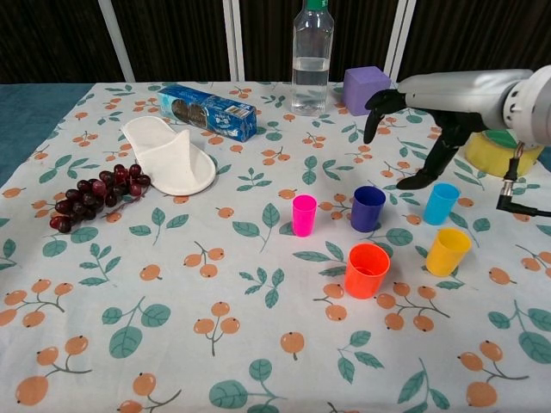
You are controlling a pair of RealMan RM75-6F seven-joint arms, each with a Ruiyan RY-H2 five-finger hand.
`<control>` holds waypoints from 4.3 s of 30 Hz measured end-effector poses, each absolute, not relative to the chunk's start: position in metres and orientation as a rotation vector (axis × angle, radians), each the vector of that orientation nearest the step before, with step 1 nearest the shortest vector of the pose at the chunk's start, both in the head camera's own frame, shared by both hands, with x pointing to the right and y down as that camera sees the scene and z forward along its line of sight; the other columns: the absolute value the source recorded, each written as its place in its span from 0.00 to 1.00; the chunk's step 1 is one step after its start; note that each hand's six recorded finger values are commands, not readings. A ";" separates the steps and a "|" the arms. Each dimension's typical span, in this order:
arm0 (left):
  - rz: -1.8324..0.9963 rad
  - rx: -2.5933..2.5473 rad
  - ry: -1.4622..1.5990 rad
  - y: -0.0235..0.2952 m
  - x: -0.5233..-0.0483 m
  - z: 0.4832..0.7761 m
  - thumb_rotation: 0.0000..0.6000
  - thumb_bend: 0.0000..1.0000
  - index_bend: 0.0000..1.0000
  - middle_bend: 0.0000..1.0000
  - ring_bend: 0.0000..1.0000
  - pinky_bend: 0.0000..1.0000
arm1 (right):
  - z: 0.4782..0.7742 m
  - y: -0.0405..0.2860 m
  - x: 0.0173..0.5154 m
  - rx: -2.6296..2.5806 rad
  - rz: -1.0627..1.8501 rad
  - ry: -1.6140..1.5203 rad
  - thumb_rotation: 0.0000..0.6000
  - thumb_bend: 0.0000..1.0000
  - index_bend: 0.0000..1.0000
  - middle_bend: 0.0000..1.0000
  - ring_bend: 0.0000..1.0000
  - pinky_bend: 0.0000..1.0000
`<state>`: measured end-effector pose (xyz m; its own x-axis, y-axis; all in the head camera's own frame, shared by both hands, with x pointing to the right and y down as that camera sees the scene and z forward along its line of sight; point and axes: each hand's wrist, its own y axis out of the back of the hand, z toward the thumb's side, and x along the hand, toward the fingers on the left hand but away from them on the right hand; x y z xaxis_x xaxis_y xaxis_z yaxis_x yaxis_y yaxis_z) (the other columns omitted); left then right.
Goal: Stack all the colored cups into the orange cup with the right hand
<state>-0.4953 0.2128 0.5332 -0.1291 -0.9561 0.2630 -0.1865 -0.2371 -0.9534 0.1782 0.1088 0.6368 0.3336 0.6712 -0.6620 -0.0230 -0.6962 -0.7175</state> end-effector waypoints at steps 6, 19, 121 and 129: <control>-1.434 -1.453 1.327 0.213 -0.496 0.533 1.00 0.75 0.12 0.01 0.00 0.00 | 0.651 0.109 0.168 -1.940 1.418 -0.554 1.00 0.34 0.31 0.00 0.00 0.01; -1.437 -1.453 1.332 0.213 -0.497 0.533 1.00 0.75 0.12 0.01 0.00 0.00 | 0.673 0.114 0.165 -1.922 1.461 -0.546 1.00 0.34 0.32 0.00 0.00 0.01; -1.446 -1.443 1.338 0.214 -0.500 0.532 1.00 0.75 0.13 0.01 0.00 0.00 | 0.604 0.188 0.164 -1.986 1.184 -0.500 1.00 0.38 0.47 0.00 0.00 0.01; -1.446 -1.444 1.335 0.213 -0.500 0.532 1.00 0.75 0.13 0.01 0.00 0.00 | 0.615 0.189 0.166 -1.992 1.217 -0.489 1.00 0.38 0.47 0.00 0.00 0.01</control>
